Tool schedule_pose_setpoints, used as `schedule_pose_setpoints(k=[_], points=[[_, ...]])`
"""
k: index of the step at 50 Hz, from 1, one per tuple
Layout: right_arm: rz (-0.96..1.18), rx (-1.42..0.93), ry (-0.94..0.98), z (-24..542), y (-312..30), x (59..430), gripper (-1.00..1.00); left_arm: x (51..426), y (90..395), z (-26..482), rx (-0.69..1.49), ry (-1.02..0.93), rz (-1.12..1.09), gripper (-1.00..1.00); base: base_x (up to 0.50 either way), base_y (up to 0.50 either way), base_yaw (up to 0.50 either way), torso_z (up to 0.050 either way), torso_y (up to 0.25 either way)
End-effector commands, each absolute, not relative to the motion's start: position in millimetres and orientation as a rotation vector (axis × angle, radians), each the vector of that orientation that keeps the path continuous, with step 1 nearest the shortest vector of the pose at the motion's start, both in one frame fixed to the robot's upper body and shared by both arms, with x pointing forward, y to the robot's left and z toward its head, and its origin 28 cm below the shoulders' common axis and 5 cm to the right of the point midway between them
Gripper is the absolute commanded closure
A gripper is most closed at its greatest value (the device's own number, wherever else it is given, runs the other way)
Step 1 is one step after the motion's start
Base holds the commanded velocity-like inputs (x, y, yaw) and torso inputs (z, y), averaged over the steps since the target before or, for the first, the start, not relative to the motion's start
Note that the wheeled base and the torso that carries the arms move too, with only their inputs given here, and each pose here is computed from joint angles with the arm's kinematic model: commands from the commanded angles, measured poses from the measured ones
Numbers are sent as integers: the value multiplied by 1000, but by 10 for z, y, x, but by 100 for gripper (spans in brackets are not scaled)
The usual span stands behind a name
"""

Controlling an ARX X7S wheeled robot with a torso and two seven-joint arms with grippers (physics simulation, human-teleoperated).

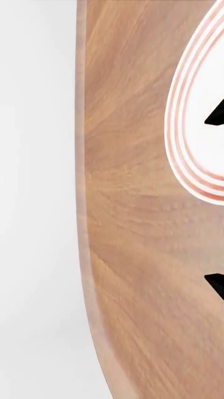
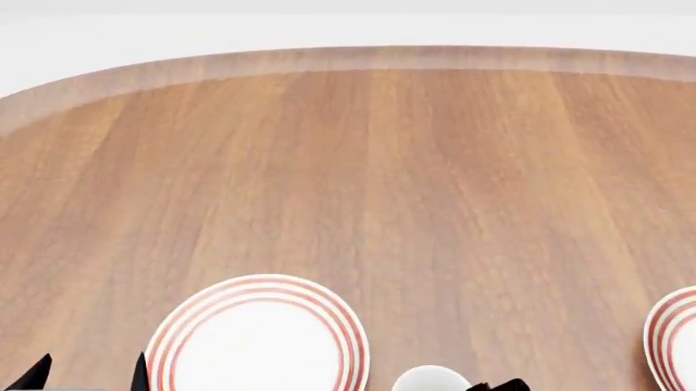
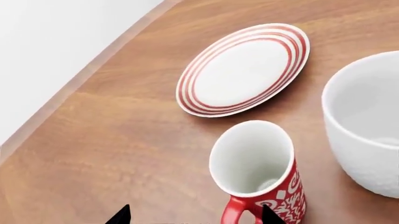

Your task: Put the red mug on the left plate.

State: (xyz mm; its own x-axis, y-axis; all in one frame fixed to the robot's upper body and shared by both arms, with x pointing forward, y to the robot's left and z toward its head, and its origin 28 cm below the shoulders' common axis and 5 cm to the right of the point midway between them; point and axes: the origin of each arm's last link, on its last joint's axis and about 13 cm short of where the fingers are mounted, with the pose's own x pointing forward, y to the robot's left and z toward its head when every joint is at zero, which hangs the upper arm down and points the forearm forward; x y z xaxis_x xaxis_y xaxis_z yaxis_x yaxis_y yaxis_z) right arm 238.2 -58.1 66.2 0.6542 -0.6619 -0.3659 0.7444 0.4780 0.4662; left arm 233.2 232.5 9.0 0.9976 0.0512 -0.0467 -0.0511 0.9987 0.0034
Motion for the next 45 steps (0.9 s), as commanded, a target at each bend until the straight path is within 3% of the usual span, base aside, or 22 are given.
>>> schedule_pose_setpoints(k=[1,45], points=[[-894,658,157,664,-581,2434,-100,2331,2325,92,1,46,51,-100,0,0,0,0,0],[-1001,603,277,453,-558,2761,-100,2320,2330,92,0,44,49,-100,0,0,0,0,0]])
